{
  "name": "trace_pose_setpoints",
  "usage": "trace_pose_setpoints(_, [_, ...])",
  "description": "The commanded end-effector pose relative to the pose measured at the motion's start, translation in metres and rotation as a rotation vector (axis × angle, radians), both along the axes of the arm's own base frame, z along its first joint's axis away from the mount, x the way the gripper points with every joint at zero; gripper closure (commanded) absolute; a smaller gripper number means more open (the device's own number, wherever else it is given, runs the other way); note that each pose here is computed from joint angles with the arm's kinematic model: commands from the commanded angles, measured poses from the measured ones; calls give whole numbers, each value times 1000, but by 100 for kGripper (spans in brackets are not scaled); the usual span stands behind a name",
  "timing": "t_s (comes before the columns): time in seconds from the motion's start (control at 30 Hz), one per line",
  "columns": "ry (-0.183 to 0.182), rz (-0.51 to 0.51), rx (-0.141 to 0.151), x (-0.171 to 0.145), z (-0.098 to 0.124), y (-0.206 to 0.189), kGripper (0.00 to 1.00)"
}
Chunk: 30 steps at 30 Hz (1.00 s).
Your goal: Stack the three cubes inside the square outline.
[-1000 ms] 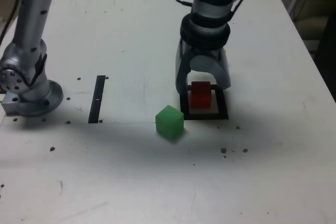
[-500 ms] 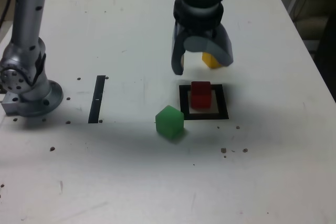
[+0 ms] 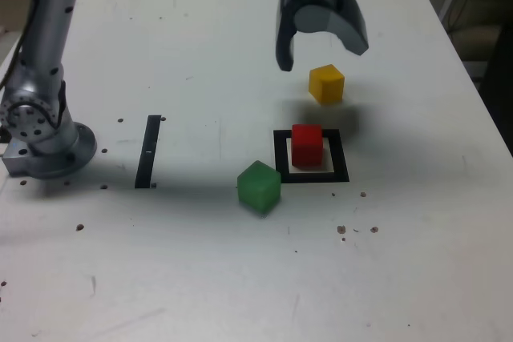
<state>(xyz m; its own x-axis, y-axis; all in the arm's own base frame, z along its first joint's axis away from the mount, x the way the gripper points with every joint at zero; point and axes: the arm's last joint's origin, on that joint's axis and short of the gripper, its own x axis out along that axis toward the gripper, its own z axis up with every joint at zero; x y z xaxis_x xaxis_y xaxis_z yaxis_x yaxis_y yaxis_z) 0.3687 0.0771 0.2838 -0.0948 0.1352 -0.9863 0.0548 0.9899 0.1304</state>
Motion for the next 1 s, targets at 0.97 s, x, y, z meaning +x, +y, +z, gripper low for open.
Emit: trace_pose_setpoints(0.97, [150,344,-71,36,-44,49,0])
